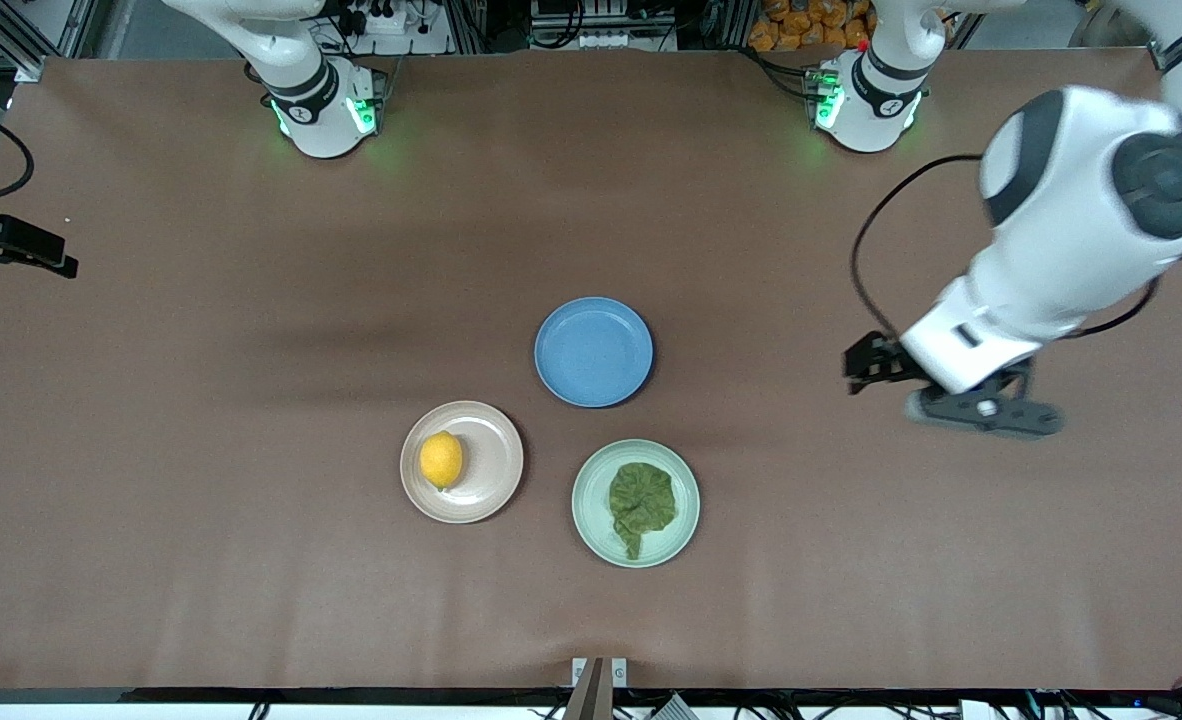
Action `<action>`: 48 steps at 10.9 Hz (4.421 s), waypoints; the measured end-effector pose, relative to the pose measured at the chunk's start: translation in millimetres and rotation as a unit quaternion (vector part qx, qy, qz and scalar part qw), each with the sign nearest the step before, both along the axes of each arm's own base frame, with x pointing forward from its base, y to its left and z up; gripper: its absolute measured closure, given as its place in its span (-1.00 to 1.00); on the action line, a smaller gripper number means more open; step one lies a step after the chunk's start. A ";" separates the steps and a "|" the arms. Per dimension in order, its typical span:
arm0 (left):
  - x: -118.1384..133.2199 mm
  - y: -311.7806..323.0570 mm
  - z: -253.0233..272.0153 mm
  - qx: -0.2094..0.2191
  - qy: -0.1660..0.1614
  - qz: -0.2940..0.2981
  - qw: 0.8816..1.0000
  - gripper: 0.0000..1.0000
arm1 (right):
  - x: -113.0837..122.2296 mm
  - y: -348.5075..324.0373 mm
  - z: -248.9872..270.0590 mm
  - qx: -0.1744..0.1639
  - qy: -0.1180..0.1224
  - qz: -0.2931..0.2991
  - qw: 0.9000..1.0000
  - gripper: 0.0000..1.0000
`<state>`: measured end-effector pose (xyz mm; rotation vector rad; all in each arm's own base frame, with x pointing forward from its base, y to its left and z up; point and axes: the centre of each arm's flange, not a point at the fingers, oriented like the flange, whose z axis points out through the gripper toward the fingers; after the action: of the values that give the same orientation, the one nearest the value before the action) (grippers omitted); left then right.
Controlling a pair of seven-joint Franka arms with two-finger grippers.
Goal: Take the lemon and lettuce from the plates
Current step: 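Reach the left gripper to the lettuce while the right gripper approaches the lemon, then grasp the lettuce with the left gripper while the right gripper grasps the lemon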
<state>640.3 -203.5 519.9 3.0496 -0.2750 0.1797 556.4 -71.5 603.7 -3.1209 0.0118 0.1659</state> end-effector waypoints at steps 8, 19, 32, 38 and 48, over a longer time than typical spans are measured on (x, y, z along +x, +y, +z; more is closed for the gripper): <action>10.4 -159.8 -143.5 -0.061 -0.095 -0.090 0.990 -1.00 | 25.0 79.3 -25.8 0.019 -0.002 0.003 1.000 -1.00; 2.0 -208.8 -343.1 -0.110 -0.203 -0.126 0.965 -1.00 | 80.5 176.0 -140.4 0.038 0.030 -0.109 0.993 -1.00; 3.2 -209.8 -359.2 -0.109 -0.224 -0.137 0.959 -0.59 | 112.2 316.9 -333.1 0.025 -0.020 -0.170 0.985 -1.00; 5.7 -208.1 -357.4 -0.108 -0.227 -0.136 0.958 -0.13 | 113.5 335.7 -381.0 0.030 -0.043 -0.173 0.984 -1.00; 3.7 -206.7 -363.2 -0.104 -0.225 -0.141 0.958 0.89 | 108.4 350.9 -424.6 0.029 -0.053 -0.174 0.983 -1.00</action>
<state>643.9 -410.2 156.7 2.6846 -0.6636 0.8258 664.9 279.4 179.0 -3.0005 0.5354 -0.0052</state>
